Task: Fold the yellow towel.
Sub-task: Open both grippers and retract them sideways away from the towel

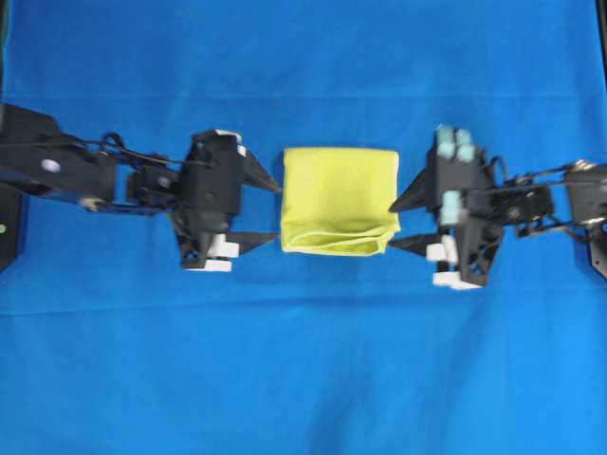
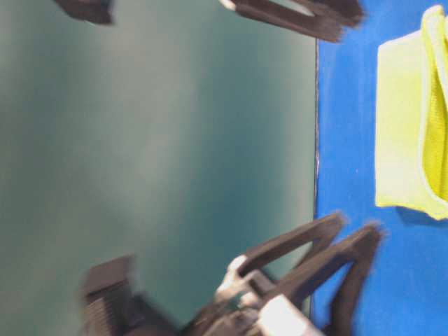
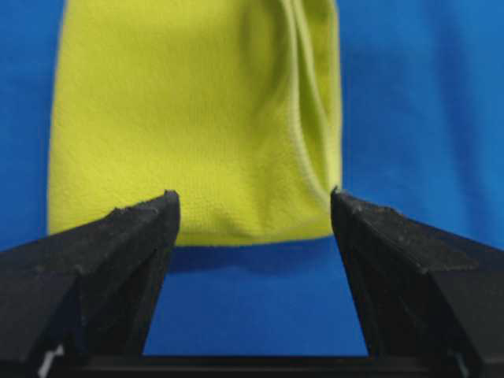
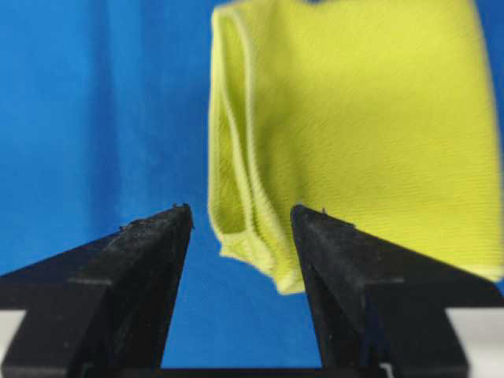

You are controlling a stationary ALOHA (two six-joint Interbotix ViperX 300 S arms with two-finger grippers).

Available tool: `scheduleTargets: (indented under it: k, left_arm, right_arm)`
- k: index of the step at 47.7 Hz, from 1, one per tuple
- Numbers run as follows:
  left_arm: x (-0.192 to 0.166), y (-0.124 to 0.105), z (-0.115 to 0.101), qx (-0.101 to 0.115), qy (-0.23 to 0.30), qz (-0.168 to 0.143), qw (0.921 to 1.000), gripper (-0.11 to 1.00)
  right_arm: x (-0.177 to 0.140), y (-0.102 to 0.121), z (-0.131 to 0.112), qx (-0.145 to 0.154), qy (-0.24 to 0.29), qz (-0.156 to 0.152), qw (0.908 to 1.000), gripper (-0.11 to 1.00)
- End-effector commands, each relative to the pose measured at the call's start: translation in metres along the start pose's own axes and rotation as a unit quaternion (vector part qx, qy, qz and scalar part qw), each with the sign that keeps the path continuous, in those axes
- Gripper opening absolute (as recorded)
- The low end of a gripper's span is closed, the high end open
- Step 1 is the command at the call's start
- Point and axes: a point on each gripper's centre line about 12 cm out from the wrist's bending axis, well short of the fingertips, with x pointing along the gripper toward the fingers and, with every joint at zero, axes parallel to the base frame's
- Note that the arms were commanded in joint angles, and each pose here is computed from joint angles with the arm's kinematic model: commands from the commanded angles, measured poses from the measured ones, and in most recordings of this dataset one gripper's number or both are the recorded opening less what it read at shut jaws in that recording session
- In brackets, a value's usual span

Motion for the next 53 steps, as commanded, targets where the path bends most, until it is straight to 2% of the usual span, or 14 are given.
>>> scheduleTargets:
  k: [1, 6, 15, 25, 31, 40, 53]
  left_arm:
    - [-0.026, 0.000, 0.024, 0.000, -0.042, 0.002, 0.9991, 0.72]
    - [-0.053, 0.000, 0.034, 0.001, -0.077, 0.004, 0.9970, 0.72]
    - [-0.097, 0.001, 0.039, 0.000, -0.130, 0.010, 0.9915, 0.72]
    - [-0.143, 0.002, 0.028, -0.001, -0.190, 0.019, 0.9815, 0.71]
    - [-0.167, 0.001, 0.017, -0.001, -0.219, 0.022, 0.9754, 0.71]
    - [-0.189, -0.003, -0.015, -0.004, -0.249, 0.025, 0.9681, 0.71]
    - [-0.200, -0.008, -0.062, -0.039, -0.268, 0.018, 0.9626, 0.71]
  right_arm:
    - [-0.024, 0.000, 0.018, 0.000, -0.041, 0.001, 0.9992, 0.58]
    - [-0.050, -0.002, 0.026, -0.005, -0.079, 0.001, 0.9968, 0.58]
    - [-0.094, -0.011, 0.029, -0.011, -0.148, -0.005, 0.9889, 0.58]
    - [-0.131, -0.019, 0.022, -0.025, -0.199, -0.022, 0.9794, 0.58]
    - [-0.142, -0.027, 0.007, -0.023, -0.219, -0.032, 0.9749, 0.58]
    - [-0.145, -0.034, -0.019, -0.015, -0.248, -0.036, 0.9680, 0.58]
    - [-0.137, -0.037, -0.050, -0.010, -0.256, -0.034, 0.9661, 0.58]
